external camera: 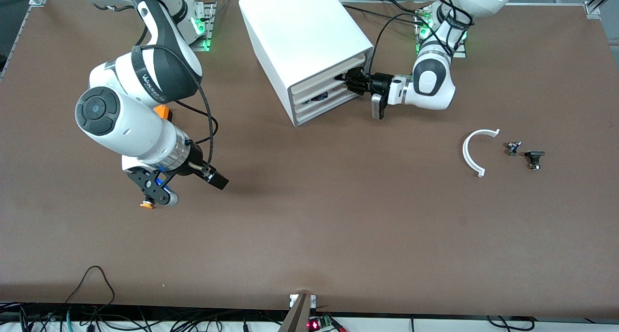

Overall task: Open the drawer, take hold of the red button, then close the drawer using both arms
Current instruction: 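Pull the drawer out of the cabinet with the left gripper, then reach the right gripper into the open drawer toward the red button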

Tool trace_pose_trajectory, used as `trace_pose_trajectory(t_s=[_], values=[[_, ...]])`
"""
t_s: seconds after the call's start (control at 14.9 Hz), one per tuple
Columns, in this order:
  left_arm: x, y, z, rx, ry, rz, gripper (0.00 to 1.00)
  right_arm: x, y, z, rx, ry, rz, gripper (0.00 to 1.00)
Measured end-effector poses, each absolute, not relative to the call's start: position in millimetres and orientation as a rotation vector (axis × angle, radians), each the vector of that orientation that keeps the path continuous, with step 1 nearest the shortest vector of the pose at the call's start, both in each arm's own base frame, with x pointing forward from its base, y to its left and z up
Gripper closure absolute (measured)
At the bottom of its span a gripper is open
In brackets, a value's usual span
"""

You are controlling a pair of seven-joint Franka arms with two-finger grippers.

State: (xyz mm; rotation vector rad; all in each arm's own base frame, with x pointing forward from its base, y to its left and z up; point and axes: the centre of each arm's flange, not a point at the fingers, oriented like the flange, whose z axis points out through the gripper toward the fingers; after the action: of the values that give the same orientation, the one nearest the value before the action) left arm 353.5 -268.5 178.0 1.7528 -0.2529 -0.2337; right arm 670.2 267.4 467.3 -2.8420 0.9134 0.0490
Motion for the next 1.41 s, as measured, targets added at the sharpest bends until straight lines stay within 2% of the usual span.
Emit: trace_pose_trajectory(t_s=[0.67, 1.14, 1.41], values=[[391.1, -227.3, 180.4, 1.762, -0.171, -0.138, 0.91, 670.5, 269.2, 473.1, -2.832, 0.92, 0.039, 0.0], [458.0, -178.0, 185.5, 1.798, -0.188, -0.094, 0.91, 661.8, 293.6, 485.1, -2.803, 0.953, 0.037, 0.0], [492.7, -156.6, 191.0, 1.829, -0.191, -0.099, 0.91, 643.7, 334.0, 506.5, -2.747, 1.039, 0.043, 0.0]])
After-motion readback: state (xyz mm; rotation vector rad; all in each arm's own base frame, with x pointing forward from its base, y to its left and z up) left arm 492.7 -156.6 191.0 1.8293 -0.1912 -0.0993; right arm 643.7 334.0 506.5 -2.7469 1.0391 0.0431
